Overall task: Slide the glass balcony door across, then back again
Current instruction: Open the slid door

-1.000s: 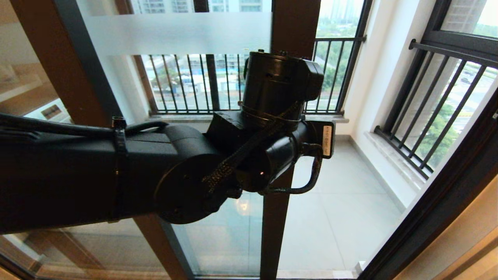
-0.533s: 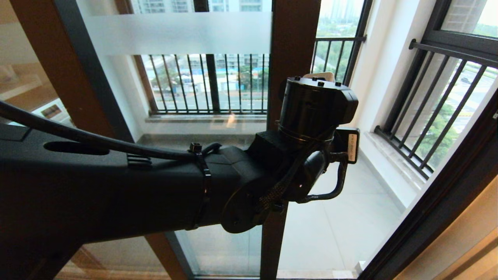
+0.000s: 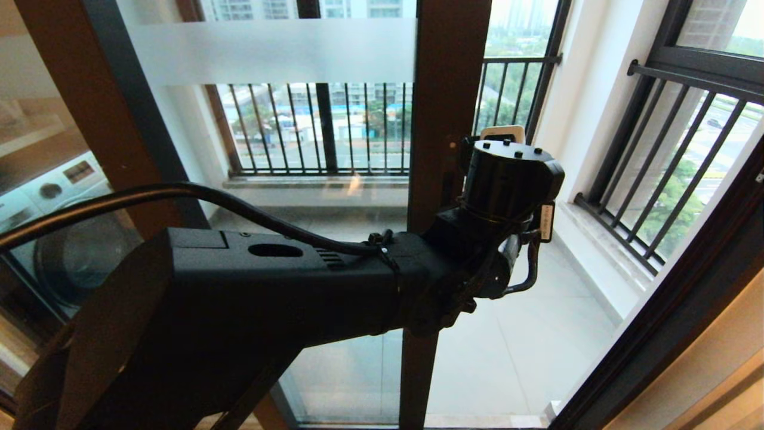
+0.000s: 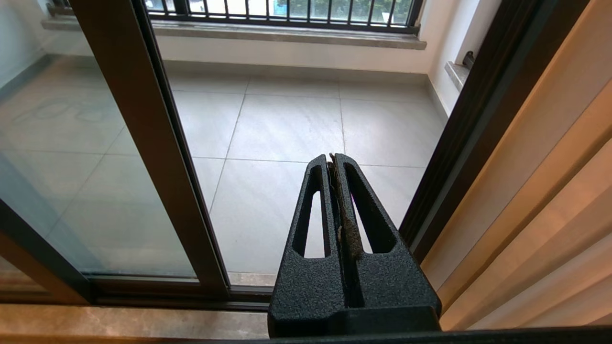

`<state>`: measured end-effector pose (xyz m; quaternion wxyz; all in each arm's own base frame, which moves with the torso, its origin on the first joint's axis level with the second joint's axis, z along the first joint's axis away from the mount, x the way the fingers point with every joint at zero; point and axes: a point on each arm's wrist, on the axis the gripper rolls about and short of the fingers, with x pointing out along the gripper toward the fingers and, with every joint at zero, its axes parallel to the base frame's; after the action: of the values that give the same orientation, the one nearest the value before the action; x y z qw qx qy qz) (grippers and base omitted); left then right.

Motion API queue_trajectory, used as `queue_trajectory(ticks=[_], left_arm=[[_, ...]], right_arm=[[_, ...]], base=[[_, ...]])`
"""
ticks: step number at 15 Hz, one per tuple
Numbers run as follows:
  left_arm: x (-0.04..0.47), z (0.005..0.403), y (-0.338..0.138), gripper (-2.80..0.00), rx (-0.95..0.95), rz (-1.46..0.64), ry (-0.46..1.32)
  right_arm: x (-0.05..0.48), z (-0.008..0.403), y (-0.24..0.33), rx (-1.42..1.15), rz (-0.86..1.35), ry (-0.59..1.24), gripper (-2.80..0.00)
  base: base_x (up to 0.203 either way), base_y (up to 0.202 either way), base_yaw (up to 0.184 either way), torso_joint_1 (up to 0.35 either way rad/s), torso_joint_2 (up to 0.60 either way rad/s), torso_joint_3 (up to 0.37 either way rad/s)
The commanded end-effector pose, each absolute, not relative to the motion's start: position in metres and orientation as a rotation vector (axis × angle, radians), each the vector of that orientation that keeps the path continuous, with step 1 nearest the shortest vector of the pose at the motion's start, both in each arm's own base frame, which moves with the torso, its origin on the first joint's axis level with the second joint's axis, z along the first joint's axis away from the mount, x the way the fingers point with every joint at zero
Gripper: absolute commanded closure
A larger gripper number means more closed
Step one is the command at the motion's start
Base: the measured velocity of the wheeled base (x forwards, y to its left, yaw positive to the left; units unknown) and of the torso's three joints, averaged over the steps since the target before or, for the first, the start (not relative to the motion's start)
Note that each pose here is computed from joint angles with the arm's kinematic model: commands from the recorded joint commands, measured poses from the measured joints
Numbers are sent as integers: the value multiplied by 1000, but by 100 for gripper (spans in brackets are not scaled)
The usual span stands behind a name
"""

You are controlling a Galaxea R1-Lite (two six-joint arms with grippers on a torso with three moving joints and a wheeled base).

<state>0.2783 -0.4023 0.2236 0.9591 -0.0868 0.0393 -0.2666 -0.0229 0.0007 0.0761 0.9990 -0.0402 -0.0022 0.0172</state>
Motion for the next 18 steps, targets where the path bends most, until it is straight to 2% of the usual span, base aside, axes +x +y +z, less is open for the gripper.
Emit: queue_trajectory(ticks=[1,18], left_arm=[[300,208,-399,0,-163,-496,93],[334,214,-364,0,-127,-340,63]], right_arm=[[-23,76,1,-81,35,-3,0],[-23,76,1,-81,35,-3,0]], base=[[0,0,0,0,0,0],[0,0,0,0,0,0]])
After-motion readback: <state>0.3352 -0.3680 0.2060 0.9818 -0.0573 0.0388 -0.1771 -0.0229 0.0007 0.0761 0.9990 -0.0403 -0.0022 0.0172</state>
